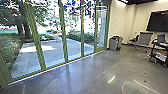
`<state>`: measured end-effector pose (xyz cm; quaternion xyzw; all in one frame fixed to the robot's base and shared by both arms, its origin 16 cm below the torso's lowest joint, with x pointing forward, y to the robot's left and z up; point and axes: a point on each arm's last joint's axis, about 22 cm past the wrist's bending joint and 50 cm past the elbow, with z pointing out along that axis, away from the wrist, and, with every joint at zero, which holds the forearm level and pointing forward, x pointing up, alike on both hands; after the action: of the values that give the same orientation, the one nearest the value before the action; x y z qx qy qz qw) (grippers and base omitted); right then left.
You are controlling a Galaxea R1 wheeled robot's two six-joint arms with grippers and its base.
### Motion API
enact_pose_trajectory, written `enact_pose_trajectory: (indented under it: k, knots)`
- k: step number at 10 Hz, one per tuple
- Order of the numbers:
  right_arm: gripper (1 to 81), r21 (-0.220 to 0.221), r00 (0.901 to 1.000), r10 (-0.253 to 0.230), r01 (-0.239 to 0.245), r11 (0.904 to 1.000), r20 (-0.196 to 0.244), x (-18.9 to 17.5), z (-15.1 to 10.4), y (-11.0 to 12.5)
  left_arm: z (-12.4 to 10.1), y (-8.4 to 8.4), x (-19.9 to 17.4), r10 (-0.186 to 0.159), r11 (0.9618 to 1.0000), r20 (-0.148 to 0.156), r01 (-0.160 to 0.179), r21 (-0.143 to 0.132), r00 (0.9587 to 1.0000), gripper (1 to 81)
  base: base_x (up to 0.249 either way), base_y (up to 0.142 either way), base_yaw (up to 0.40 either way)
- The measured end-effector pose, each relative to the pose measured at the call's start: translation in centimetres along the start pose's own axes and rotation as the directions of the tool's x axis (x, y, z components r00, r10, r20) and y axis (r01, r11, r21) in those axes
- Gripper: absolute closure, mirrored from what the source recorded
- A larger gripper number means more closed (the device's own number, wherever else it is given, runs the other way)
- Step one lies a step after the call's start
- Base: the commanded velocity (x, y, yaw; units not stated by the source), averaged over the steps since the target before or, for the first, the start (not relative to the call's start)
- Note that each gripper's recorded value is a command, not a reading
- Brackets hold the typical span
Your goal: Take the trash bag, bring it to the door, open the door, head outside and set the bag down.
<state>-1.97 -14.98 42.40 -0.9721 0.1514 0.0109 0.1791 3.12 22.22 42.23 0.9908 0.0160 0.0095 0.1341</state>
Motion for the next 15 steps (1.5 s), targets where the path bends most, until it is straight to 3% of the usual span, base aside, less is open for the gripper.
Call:
enact_pose_trajectory:
  k: [15]
  knots:
    - [1.0,0.004,1.0000,-0.001,0.001,1.0000,-0.003,0.1,0.1,-0.3,-0.1,0.0,0.4,0.003,1.0000,-0.007,-0.003,0.002,1.0000,81.1,0.105,0.000,0.000]
